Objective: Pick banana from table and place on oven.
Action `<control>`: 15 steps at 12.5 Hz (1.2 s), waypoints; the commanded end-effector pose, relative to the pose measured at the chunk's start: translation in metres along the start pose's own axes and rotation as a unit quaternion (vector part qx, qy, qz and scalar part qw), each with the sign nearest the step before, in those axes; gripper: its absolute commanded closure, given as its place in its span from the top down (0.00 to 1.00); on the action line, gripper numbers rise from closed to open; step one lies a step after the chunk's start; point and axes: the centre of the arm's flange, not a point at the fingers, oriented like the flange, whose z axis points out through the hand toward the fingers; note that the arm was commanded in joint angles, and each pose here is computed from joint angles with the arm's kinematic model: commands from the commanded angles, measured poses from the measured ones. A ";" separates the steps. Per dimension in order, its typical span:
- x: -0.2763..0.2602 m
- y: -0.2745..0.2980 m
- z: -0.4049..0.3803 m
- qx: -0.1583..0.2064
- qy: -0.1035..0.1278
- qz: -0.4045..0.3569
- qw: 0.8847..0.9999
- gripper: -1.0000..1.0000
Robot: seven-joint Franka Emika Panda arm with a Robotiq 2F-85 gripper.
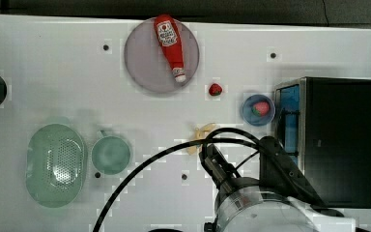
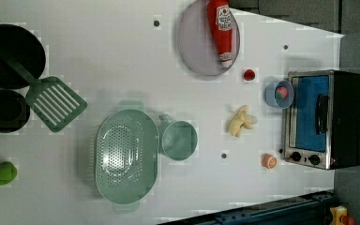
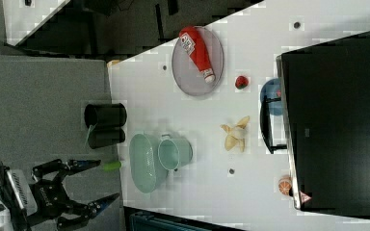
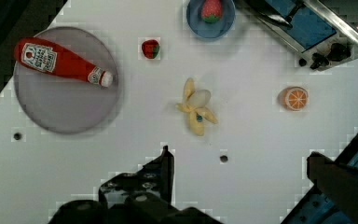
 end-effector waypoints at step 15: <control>0.003 -0.052 0.434 -0.054 -0.044 -0.035 0.997 1.00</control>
